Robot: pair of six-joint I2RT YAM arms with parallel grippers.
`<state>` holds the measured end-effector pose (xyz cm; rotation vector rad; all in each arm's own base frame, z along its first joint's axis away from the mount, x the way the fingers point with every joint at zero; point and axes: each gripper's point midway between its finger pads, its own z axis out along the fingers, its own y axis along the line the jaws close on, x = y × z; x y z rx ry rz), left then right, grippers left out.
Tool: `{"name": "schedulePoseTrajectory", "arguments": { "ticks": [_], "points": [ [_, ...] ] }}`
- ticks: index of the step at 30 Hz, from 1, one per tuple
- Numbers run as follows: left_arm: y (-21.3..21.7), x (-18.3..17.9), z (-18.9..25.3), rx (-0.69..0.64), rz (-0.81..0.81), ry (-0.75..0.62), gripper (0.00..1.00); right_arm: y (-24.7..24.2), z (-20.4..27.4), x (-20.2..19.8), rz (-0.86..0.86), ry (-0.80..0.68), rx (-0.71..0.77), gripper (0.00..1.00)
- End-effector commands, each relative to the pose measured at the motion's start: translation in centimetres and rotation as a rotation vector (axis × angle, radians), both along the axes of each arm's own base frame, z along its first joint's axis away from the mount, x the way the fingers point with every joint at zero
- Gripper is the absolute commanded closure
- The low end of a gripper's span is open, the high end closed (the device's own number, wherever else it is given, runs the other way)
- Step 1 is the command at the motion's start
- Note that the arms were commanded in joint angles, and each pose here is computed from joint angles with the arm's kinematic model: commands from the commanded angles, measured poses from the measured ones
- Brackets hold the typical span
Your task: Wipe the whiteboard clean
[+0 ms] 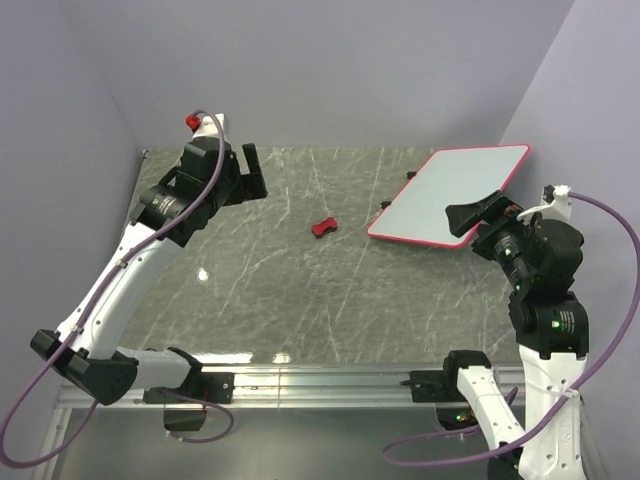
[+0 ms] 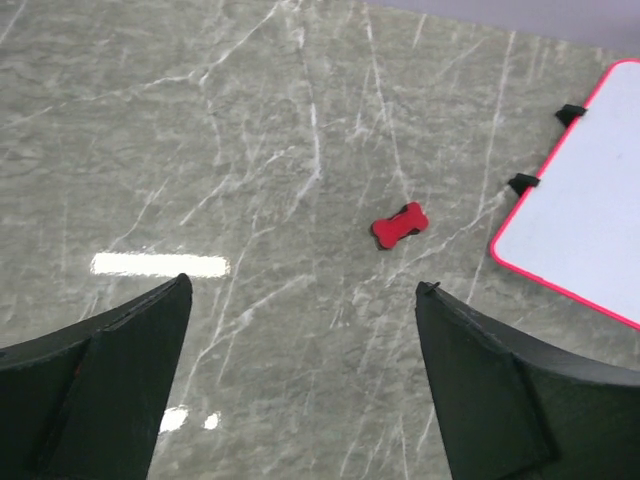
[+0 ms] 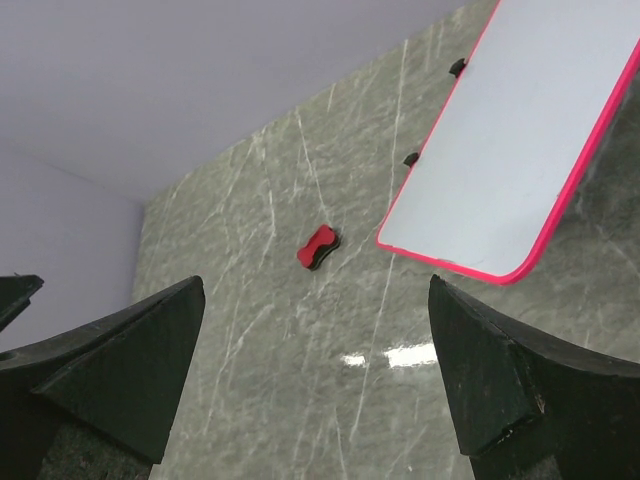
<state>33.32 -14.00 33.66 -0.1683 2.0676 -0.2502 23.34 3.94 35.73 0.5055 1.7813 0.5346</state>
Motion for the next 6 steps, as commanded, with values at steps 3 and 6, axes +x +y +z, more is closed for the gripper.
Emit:
{"name": "schedulePoseTrajectory", "arguments": {
  "ticks": [3, 6],
  "points": [
    [0.93, -0.62, 0.75, 0.033, 0.011, 0.004, 0.09, 0.60, 0.45, -0.07, 0.027, -0.036, 0.007, 0.00],
    [0.49, -0.46, 0.67, 0.029, 0.000, 0.019, 0.09, 0.61, 0.32, -0.28, 0.027, -0.037, 0.007, 0.00]
  ]
}}
